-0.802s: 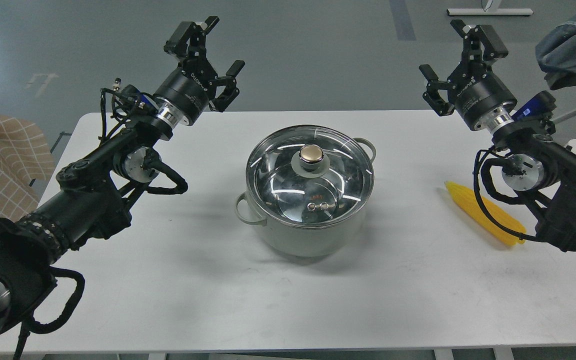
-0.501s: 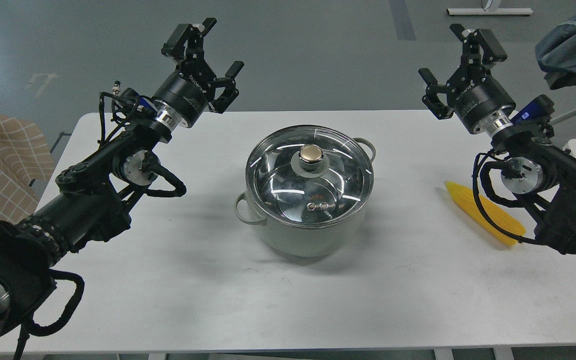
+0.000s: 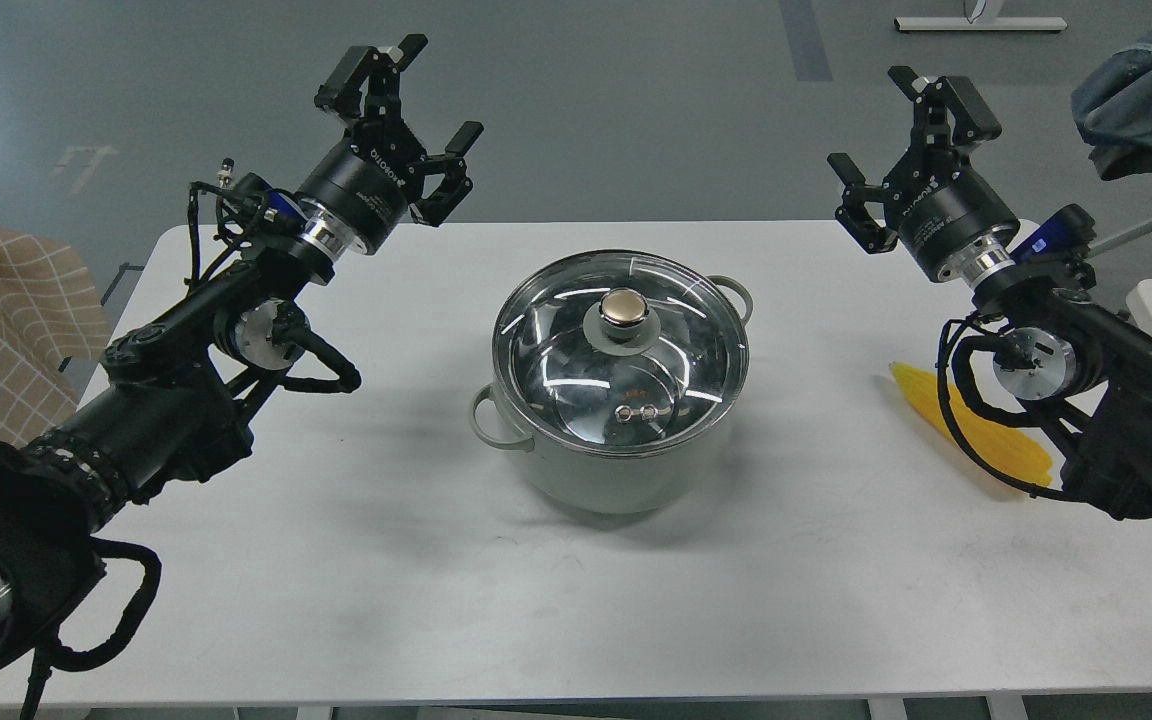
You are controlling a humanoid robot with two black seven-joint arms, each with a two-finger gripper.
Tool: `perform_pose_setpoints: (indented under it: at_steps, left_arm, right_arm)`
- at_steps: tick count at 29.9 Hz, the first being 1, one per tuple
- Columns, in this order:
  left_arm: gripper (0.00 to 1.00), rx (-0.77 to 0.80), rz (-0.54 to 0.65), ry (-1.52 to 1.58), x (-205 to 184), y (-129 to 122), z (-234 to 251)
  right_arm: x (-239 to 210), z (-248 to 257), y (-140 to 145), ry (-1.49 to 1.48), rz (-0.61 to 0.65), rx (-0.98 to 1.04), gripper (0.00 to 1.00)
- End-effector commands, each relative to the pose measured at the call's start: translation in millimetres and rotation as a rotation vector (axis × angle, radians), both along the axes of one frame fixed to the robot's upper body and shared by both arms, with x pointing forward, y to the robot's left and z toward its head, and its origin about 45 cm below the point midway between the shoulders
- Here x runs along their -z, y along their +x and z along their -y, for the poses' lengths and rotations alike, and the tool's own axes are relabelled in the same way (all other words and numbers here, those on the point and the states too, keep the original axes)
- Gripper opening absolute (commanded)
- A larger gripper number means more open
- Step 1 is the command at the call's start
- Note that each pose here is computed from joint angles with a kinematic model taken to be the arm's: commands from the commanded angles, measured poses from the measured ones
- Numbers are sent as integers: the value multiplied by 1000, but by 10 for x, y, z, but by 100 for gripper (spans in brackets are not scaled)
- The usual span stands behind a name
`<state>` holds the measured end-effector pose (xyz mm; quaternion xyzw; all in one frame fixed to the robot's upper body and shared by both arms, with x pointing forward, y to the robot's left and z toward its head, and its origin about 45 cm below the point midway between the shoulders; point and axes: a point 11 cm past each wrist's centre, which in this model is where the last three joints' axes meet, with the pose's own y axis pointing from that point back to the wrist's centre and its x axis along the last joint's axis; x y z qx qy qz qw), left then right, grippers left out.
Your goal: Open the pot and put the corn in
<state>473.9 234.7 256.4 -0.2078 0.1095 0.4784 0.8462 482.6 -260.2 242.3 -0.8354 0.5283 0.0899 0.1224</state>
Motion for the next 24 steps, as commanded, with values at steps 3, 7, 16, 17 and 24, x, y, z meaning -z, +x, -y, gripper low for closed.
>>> perform_pose_setpoints:
  at_steps: [3, 7, 16, 17, 24]
  left_arm:
    - [98, -5, 1, -10, -1, 12, 15]
    - [98, 1, 1, -25, -3, 12, 72]
    - [98, -13, 3, -51, -51, 38, 37]
    - [98, -14, 4, -53, -52, 38, 35]
    - [98, -34, 21, -83, -134, 62, -19]
  right_arm:
    - [-10, 33, -4, -5, 1, 2, 100]
    - [-17, 73, -5, -12, 2, 6, 100]
    - [-69, 161, 2, -21, 11, 15, 100]
    - [-72, 162, 4, -20, 12, 15, 100]
    - [-120, 202, 14, -15, 22, 19, 100]
